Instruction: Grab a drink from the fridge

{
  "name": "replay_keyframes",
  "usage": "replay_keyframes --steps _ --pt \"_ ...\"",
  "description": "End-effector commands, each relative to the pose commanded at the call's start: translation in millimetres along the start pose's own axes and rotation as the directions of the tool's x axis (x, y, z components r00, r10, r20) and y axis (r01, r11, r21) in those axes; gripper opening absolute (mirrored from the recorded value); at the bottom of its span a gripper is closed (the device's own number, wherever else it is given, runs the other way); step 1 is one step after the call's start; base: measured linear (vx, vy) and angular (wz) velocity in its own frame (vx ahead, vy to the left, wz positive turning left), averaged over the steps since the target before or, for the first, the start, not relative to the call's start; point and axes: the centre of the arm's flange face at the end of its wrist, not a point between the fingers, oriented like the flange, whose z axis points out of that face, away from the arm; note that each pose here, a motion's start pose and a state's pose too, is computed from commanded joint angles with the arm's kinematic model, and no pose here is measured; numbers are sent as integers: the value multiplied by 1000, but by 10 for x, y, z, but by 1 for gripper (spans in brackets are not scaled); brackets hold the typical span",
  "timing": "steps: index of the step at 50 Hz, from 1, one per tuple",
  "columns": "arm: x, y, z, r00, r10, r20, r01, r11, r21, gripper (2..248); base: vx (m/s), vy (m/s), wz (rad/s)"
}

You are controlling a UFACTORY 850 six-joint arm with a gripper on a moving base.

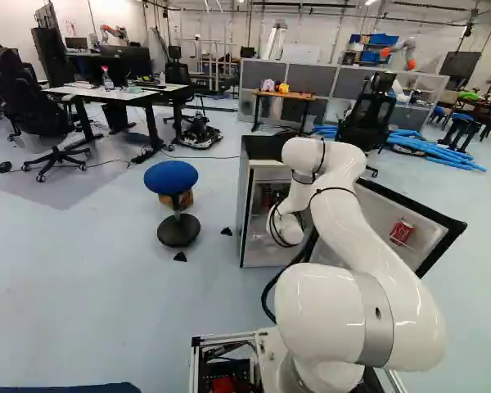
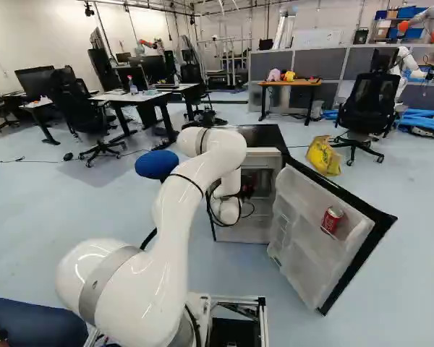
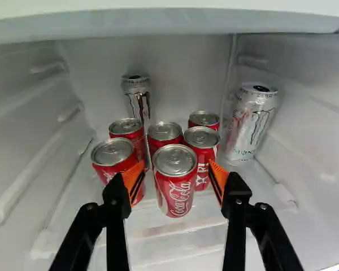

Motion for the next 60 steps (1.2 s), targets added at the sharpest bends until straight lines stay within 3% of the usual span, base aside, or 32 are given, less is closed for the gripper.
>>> replay_keyframes --steps 19,20,24,25,46,60 --pt "0 0 0 1000 0 0 0 1000 0 165 0 0 0" --pt "0 0 0 1000 0 0 0 1000 0 128 0 0 0" --pt "0 0 0 1000 0 0 0 1000 0 128 0 0 0" --pt "0 0 0 1000 0 0 0 1000 0 97 0 0 0" --pt "18 26 -194 999 5 32 -5 1000 -6 96 0 0 0" --pt "179 42 -501 998 11 66 -10 1000 -13 96 0 0 0"
